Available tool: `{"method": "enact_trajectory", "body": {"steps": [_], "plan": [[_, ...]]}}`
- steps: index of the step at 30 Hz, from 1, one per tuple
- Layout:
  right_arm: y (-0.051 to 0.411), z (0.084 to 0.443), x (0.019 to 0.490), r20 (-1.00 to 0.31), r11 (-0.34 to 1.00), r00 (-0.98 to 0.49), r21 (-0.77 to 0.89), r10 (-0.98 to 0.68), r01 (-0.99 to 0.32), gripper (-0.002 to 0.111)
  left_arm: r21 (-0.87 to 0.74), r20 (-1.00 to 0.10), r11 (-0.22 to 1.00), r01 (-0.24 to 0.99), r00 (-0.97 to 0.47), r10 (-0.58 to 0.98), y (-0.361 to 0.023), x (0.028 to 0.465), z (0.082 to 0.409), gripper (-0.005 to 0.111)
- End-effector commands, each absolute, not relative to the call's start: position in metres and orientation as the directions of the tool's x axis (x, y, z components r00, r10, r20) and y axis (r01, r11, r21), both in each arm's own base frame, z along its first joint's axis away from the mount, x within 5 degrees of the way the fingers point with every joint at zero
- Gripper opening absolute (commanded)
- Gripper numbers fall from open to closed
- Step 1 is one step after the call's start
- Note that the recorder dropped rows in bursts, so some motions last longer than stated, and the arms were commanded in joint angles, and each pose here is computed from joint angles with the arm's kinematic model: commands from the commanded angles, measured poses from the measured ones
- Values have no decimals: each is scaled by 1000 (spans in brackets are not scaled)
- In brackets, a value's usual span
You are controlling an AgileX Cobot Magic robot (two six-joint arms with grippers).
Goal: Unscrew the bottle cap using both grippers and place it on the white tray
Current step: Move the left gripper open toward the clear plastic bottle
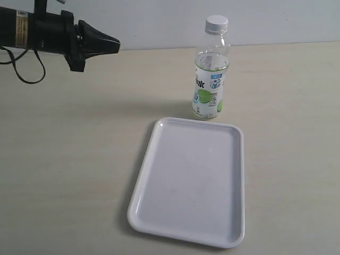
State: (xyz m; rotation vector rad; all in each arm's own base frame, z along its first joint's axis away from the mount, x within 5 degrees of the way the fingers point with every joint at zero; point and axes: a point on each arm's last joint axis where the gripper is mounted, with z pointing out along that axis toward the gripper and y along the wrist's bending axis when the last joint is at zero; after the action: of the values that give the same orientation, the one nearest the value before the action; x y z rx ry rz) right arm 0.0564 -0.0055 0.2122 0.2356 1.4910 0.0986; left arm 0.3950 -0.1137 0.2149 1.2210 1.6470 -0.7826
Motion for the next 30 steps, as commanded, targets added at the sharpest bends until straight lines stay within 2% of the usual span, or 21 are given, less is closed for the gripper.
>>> {"method": "enact_trajectory", "body": {"steps": [1, 5, 11, 18, 20, 25, 30], "plan": [[-5, 211, 56, -977, 975, 84, 205, 198, 80, 0, 63, -945, 173, 983, 3, 327, -133, 405, 183, 0], [-5, 211, 56, -977, 975, 84, 205, 198, 80, 0, 114, -923, 98, 989, 69, 377, -175, 408, 147, 0], [-5, 211, 56, -977, 975, 84, 205, 198, 80, 0, 135, -938, 96, 986, 96, 334, -205, 421, 143, 0], [-5, 211, 56, -977, 975, 84, 205, 198, 80, 0, 141, -948, 118, 983, 100, 302, -213, 423, 132, 2], [-5, 211, 56, -977, 975, 84, 205, 198, 80, 0, 135, -947, 108, 985, 97, 306, -216, 422, 128, 10], [-5, 211, 56, -977, 975, 84, 205, 198, 80, 0, 122, -954, 117, 986, 84, 287, -225, 419, 128, 44], [-5, 211, 56, -977, 975, 84, 205, 198, 80, 0, 78, -973, 175, 981, 37, 228, -231, 422, 128, 62]]}}
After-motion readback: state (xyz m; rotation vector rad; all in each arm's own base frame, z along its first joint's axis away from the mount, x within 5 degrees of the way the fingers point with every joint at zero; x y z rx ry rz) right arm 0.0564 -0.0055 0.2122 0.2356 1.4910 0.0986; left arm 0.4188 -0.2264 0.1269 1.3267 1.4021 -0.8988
